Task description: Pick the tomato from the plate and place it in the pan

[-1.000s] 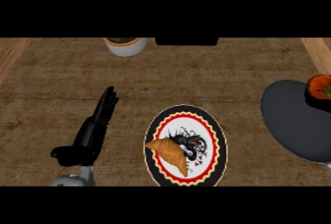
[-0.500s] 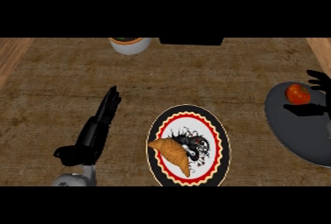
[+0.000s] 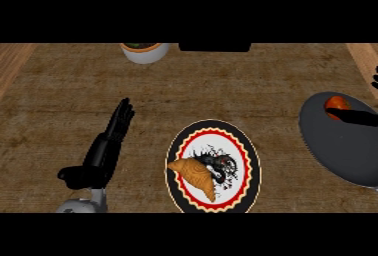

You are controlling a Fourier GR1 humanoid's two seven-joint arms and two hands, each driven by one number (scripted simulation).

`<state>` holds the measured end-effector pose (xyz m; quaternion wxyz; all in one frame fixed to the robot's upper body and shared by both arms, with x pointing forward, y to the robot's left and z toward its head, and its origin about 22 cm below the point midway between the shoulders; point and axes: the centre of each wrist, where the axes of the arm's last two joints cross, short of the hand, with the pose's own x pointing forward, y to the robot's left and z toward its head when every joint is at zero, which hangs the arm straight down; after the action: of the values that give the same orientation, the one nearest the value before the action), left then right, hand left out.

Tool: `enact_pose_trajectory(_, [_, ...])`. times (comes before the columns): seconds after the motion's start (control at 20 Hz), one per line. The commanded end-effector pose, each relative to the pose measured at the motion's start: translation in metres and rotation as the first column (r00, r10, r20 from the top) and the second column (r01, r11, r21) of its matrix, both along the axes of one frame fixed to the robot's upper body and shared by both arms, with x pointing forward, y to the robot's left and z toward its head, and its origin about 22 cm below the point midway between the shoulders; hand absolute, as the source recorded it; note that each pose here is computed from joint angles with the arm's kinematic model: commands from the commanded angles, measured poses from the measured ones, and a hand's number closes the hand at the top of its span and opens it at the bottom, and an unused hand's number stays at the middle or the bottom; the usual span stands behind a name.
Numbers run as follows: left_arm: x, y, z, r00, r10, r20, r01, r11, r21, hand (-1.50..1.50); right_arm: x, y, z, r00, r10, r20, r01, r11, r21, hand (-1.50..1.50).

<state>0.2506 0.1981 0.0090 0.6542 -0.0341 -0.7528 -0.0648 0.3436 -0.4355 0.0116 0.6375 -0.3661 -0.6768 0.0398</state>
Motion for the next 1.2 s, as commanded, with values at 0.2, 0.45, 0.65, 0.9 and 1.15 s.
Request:
enact_pose_trajectory(0.2, [-0.001, -0.015, 0.004, 1.000, 0.011, -0.014, -0.011, 1.000, -0.011, 0.00, -0.042, -0.058, 0.004, 0.992, 0.034, 0.122, -0.064, 0.967, 0.248, -1.50])
enact_pose_trajectory(0.45, [-0.014, 0.009, -0.020, 0.999, 0.037, -0.013, -0.037, 0.999, -0.004, 0.00, -0.088, -0.083, -0.014, 0.977, 0.161, 0.138, -0.200, 0.916, 0.347, -1.50])
enact_pose_trajectory(0.65, [-0.010, 0.014, -0.007, 1.000, 0.025, -0.014, -0.025, 1.000, 0.001, 0.00, -0.128, -0.106, -0.018, 0.960, 0.240, 0.147, -0.277, 0.902, 0.332, -1.50])
enact_pose_trajectory(0.9, [-0.016, 0.010, -0.010, 0.999, 0.032, -0.011, -0.032, 0.999, 0.001, 0.00, -0.142, -0.102, -0.030, 0.947, 0.282, 0.150, -0.314, 0.909, 0.273, -1.50])
enact_pose_trajectory(1.15, [-0.003, 0.000, 0.001, 0.999, 0.031, -0.026, -0.032, 0.999, -0.013, 0.00, -0.170, -0.117, -0.022, 0.946, 0.292, 0.140, -0.320, 0.911, 0.260, -1.50])
